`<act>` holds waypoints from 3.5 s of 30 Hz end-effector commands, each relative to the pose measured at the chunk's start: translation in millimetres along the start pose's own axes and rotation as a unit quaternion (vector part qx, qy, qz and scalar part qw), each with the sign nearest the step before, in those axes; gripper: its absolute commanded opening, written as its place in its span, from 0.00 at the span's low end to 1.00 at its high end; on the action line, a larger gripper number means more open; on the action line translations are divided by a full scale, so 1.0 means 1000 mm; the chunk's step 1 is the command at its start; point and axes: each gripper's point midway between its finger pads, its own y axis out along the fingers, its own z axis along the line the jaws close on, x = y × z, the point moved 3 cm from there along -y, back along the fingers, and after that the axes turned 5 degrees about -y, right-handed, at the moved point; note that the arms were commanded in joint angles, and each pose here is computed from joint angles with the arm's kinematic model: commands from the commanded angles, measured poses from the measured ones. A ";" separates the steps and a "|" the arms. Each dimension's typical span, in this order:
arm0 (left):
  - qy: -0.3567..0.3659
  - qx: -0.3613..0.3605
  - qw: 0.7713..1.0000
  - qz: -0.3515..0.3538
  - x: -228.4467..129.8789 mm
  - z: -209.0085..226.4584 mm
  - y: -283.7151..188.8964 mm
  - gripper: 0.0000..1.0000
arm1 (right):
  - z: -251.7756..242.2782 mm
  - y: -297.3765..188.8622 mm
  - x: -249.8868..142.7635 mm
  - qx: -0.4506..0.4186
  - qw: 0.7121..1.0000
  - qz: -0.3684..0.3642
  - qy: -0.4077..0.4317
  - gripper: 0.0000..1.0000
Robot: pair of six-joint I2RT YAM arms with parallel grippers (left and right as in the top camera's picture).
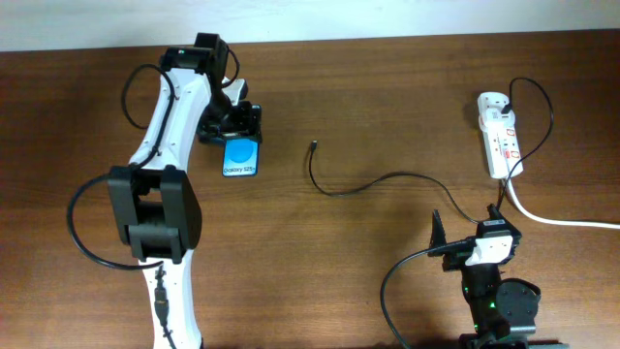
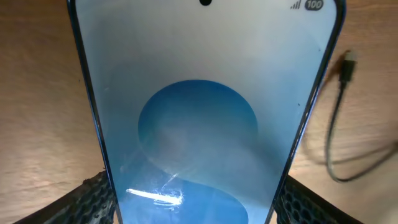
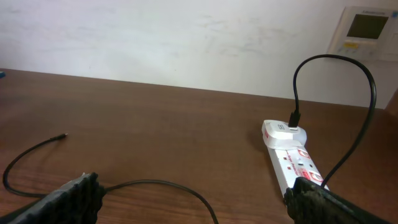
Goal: Plug charger to phone and switch on socket
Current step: 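Lower the left gripper and grasp the phone's bottom edge, then lift the phone with the left gripper toward the table center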
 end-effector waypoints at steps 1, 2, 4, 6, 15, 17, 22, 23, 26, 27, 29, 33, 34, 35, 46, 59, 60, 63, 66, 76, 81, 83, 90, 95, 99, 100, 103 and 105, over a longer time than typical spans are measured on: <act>-0.028 -0.078 0.997 0.000 0.001 -0.022 -0.011 0.68 | 0.000 0.000 -0.002 -0.001 1.000 0.002 0.003 0.98; -0.045 -0.091 0.995 0.004 0.001 -0.026 -0.012 0.68 | 0.000 0.000 -0.002 -0.001 1.000 0.002 0.003 0.98; -0.062 -0.122 0.991 0.013 -0.001 -0.035 -0.014 0.61 | 0.000 0.000 -0.002 -0.001 1.000 0.002 0.003 0.98; -0.097 -0.138 0.986 0.022 -0.002 -0.039 -0.015 0.52 | 0.000 0.000 -0.002 -0.001 1.000 0.002 0.003 0.98; -0.129 -0.279 0.949 0.074 -0.009 -0.078 -0.033 0.27 | -0.004 0.000 -0.001 -0.015 1.000 -0.001 0.002 0.98; -0.128 -0.282 0.948 0.075 -0.010 -0.079 -0.034 0.11 | -0.004 0.000 0.002 -0.016 1.000 -0.009 0.002 0.98; -0.198 -0.276 0.936 0.096 -0.010 -0.079 -0.033 0.00 | -0.017 -0.002 0.019 -0.050 0.989 -0.052 0.128 0.98; -0.215 -0.274 0.932 0.102 -0.010 -0.079 -0.033 0.00 | -0.020 -0.002 0.018 -0.060 0.980 -0.054 0.181 0.98; -0.287 -0.261 0.912 0.131 -0.014 -0.079 -0.033 0.00 | -0.020 -0.002 0.019 -0.055 0.961 -0.060 0.266 0.98; -0.308 -0.256 0.905 0.143 -0.017 -0.079 -0.034 0.00 | -0.020 -0.002 0.019 -0.053 0.956 -0.061 0.281 0.98; -0.317 -0.277 0.891 0.169 -0.023 -0.085 -0.039 0.00 | -0.019 -0.002 0.020 -0.053 0.957 -0.044 0.281 0.99; -0.313 -0.345 0.859 0.211 -0.027 -0.103 -0.056 0.00 | -0.020 0.000 0.027 -0.056 0.958 0.000 0.281 0.98; -0.311 -0.361 0.851 0.220 -0.027 -0.106 -0.060 0.00 | -0.021 0.001 0.030 -0.057 0.958 0.008 0.281 0.98; -0.310 -0.370 0.846 0.225 -0.027 -0.109 -0.063 0.00 | -0.021 0.003 0.033 -0.058 0.958 0.020 0.281 0.99; -0.405 -0.421 0.731 0.353 -0.038 -0.127 -0.096 0.00 | 0.013 0.062 0.010 0.026 0.916 0.252 0.310 0.98; -0.417 -0.417 0.722 0.363 -0.039 -0.127 -0.097 0.00 | 0.040 0.071 -0.031 0.084 0.874 0.344 0.333 0.98; -0.421 -0.405 0.729 0.357 -0.039 -0.125 -0.093 0.00 | 0.044 0.071 -0.029 0.100 0.872 0.341 0.337 0.99; -0.460 -0.321 0.764 0.318 -0.040 -0.110 -0.068 0.00 | 0.058 0.073 -0.013 0.161 0.866 0.320 0.349 0.92; -0.489 -0.213 0.811 0.242 -0.038 -0.086 -0.038 0.00 | 0.063 0.073 -0.007 0.184 0.856 0.317 0.366 0.92; -0.449 -0.102 0.873 0.159 -0.046 -0.100 -0.007 0.00 | 0.119 0.104 0.028 0.235 0.809 0.340 0.418 0.72; -0.436 -0.100 0.880 0.161 -0.051 -0.111 -0.005 0.00 | 0.159 0.117 0.019 0.248 0.783 0.358 0.445 0.63; -0.432 -0.102 0.882 0.159 -0.051 -0.114 -0.004 0.00 | 0.167 0.117 0.022 0.246 0.788 0.350 0.443 0.61; -0.453 -0.084 0.875 0.152 -0.053 -0.117 -0.001 0.00 | 0.170 0.124 0.029 0.216 0.793 0.327 0.467 0.54; -0.436 -0.079 0.883 0.157 -0.062 -0.132 0.002 0.00 | 0.178 0.124 0.033 0.223 0.797 0.318 0.463 0.53; -0.424 -0.076 0.888 0.161 -0.068 -0.143 0.005 0.00 | 0.181 0.124 0.028 0.224 0.795 0.326 0.461 0.50; -0.420 -0.074 0.890 0.162 -0.071 -0.146 0.006 0.00 | 0.182 0.124 0.026 0.223 0.794 0.328 0.460 0.49; -0.414 -0.072 0.893 0.164 -0.075 -0.152 0.007 0.00 | 0.182 0.125 0.024 0.221 0.794 0.331 0.460 0.48; -0.409 -0.073 0.895 0.164 -0.077 -0.158 0.008 0.00 | 0.183 0.125 0.021 0.219 0.793 0.334 0.460 0.47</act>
